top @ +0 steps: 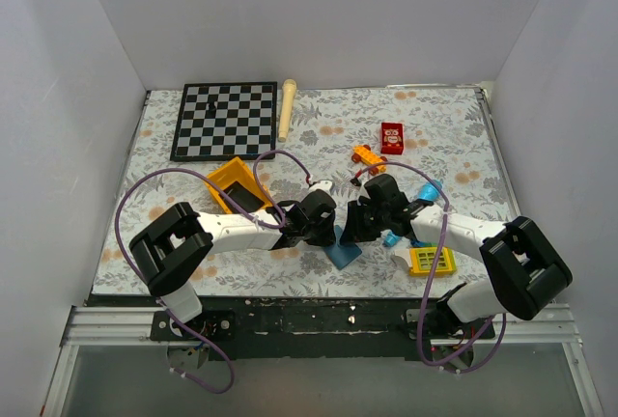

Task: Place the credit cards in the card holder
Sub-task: Close the card holder at the center of the board.

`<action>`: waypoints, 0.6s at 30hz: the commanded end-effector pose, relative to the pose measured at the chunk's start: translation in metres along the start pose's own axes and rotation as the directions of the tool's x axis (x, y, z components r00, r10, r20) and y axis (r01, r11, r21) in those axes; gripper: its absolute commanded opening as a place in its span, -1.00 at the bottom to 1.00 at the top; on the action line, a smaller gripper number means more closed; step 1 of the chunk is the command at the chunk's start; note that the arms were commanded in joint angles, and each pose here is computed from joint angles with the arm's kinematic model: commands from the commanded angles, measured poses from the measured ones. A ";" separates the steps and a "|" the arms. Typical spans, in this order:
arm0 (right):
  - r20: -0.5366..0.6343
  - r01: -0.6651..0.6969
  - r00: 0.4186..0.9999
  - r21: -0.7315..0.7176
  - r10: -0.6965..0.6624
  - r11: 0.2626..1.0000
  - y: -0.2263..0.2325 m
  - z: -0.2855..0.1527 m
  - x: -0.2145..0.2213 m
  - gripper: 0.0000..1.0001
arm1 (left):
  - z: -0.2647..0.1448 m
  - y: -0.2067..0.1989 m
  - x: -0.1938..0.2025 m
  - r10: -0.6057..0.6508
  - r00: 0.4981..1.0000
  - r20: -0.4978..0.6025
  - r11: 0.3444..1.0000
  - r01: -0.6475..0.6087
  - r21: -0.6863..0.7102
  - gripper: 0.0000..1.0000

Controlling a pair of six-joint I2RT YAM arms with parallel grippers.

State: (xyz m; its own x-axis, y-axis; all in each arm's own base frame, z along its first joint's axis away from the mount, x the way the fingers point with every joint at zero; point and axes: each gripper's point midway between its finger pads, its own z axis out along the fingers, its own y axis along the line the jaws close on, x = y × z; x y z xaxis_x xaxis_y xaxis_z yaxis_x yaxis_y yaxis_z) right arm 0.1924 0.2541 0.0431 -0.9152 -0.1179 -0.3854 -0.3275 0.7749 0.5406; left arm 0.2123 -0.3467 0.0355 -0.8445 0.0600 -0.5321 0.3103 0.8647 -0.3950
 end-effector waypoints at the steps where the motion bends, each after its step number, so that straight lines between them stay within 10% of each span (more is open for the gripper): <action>1: 0.007 0.017 1.000 0.000 -0.017 1.000 0.000 0.000 0.002 -0.52 | 0.001 0.003 0.005 0.004 1.000 -0.014 1.000 -0.004 -0.009 -0.87; 18: -0.014 0.007 1.000 0.078 -0.005 0.997 -0.007 0.004 0.007 -0.53 | 0.002 0.003 0.006 -0.001 1.000 -0.016 1.000 0.000 -0.009 -0.87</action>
State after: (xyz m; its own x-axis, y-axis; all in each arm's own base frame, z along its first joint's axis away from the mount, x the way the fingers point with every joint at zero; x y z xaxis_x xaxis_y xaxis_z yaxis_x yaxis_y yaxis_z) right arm 0.1915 0.2531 0.0391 -0.9107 -0.1221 -0.3947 -0.3294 0.7912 0.5153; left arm 0.2121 -0.3466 0.0348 -0.8453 0.0607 -0.5308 0.3097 0.8652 -0.3944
